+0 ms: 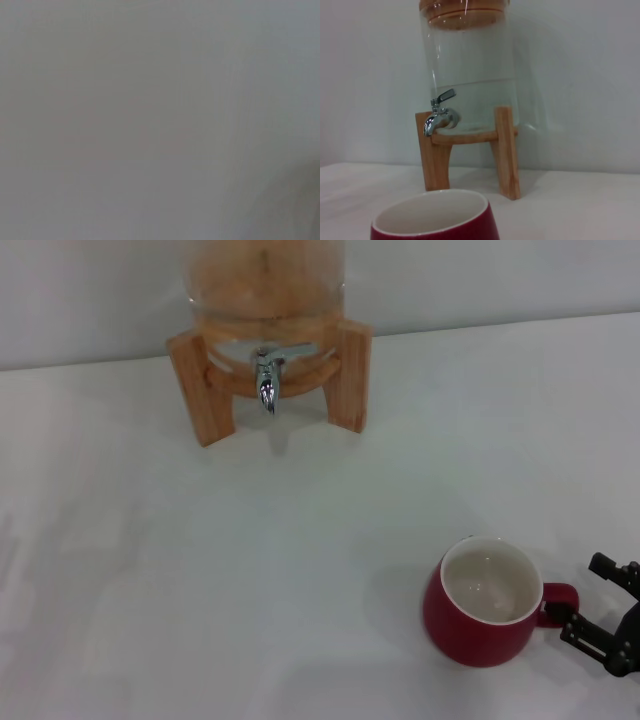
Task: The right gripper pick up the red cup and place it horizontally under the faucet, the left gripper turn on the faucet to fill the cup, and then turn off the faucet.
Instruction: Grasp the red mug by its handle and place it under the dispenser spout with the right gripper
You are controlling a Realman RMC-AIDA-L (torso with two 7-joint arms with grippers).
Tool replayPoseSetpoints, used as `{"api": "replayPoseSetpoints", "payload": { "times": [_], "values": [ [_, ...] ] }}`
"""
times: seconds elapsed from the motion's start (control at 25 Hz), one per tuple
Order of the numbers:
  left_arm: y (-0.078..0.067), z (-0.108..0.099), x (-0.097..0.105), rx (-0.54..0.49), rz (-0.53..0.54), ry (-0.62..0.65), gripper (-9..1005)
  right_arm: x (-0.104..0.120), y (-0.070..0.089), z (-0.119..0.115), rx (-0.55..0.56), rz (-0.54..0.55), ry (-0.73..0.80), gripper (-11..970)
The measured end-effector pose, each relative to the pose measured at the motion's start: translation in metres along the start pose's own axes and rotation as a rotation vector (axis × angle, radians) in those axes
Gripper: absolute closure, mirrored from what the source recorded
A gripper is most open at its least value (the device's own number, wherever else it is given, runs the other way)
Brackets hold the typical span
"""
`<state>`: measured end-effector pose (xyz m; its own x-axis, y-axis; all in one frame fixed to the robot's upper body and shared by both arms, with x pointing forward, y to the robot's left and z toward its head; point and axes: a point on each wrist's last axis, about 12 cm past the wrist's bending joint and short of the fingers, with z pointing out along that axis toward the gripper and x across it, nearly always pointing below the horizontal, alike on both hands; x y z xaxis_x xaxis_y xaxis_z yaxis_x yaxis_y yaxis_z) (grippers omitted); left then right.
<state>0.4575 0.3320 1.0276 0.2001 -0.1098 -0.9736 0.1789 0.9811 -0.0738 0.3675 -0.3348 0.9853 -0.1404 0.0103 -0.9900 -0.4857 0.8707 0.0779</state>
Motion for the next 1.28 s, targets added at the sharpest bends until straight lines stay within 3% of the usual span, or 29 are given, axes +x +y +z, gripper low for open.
{"api": "replayPoseSetpoints", "payload": {
  "times": [0.84, 1.04, 1.28],
  "values": [
    [-0.002, 0.003, 0.0, 0.014, -0.001, 0.0, 225, -0.003, -0.001, 0.01, -0.016, -0.006, -0.012, 188],
    [-0.003, 0.003, 0.0, 0.018, -0.001, 0.0, 225, -0.003, -0.001, 0.013, -0.027, -0.009, -0.009, 337],
    [-0.003, 0.003, 0.0, 0.018, -0.001, 0.0, 225, -0.003, 0.001, 0.019, -0.048, -0.008, 0.002, 342]
  ]
}}
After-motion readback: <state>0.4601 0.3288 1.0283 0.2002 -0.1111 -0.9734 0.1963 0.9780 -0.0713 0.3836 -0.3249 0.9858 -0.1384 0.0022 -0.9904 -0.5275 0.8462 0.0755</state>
